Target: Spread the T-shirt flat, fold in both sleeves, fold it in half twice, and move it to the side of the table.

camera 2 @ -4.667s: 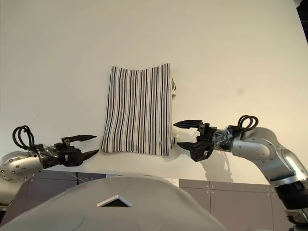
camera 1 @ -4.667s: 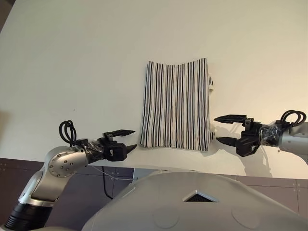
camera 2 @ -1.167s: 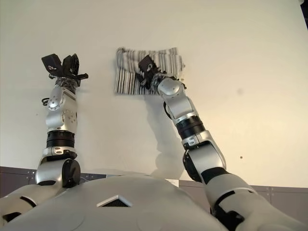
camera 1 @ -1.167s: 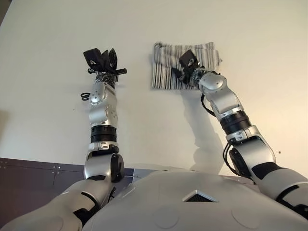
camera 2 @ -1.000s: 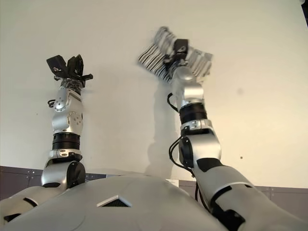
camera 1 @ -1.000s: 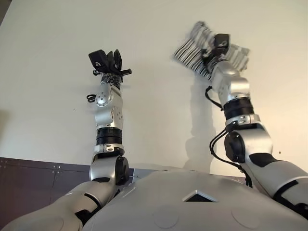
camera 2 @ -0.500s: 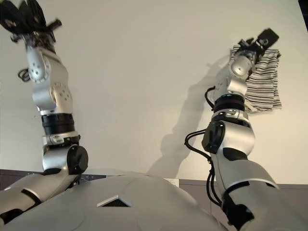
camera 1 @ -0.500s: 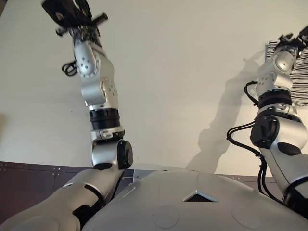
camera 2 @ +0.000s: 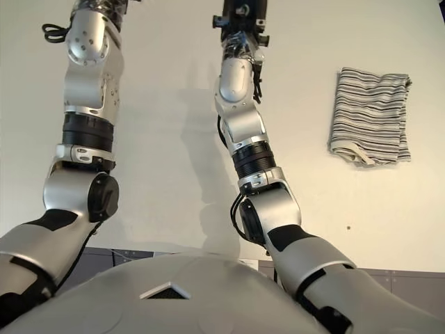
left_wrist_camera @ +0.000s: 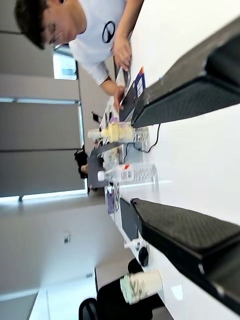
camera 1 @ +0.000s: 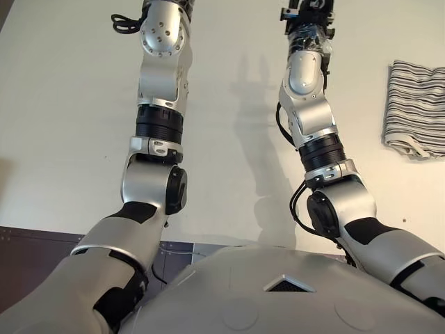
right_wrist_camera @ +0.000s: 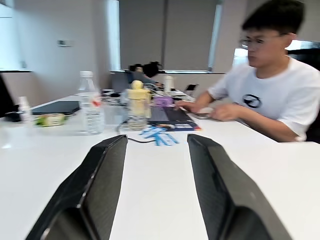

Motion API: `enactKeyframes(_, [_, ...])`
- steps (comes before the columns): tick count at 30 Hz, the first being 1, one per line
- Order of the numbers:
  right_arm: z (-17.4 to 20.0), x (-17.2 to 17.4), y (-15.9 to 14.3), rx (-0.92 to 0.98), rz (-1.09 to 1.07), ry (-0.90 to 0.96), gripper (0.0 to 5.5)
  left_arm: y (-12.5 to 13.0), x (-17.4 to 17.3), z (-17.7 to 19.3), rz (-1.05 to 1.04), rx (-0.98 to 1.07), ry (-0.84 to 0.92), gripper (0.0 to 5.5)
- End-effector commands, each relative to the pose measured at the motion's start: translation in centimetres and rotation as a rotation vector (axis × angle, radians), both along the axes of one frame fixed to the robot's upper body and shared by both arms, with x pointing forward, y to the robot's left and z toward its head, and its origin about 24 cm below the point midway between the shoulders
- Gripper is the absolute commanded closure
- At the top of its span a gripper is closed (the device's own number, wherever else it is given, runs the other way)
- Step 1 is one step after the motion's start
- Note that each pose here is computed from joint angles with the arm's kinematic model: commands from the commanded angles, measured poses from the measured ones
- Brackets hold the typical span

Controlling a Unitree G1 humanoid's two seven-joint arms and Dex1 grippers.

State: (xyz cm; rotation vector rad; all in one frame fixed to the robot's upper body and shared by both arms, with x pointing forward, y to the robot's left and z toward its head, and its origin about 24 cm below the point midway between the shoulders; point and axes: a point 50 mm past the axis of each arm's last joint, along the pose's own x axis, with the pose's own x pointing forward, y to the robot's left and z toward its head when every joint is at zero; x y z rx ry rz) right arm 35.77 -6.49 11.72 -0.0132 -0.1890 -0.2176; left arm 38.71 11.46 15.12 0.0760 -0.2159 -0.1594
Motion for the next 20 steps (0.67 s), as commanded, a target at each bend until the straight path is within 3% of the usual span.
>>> enactKeyframes(1, [3.2,0.1,4.1,0.118,0.002,-0.069,3.28,-1.6,0.2,0.1,-0.044,0.031,-0.003,2.64])
enactKeyframes(3, [3.0,0.0,5.0,0.128,0.028,-0.057,3.28,-1.4,-0.3,-0.3,-0.006,0.014,-0.012,2.64])
enactKeyframes(7, [2.0,-0.4,5.3,0.102,0.102,-0.037,2.62,-1.1,-2.3,-1.3,0.180,-0.087,-0.019,2.62])
enactKeyframes(12, [2.3,-0.7,4.2,0.026,0.202,-0.072,2.55,-4.3,-3.8,-0.3,0.233,-0.157,-0.033,2.62])
enactKeyframes(20, [2.5,-1.1,6.3,0.026,0.329,-0.017,2.55,-2.6,-5.4,-0.3,0.412,-0.249,-0.043,2.62])
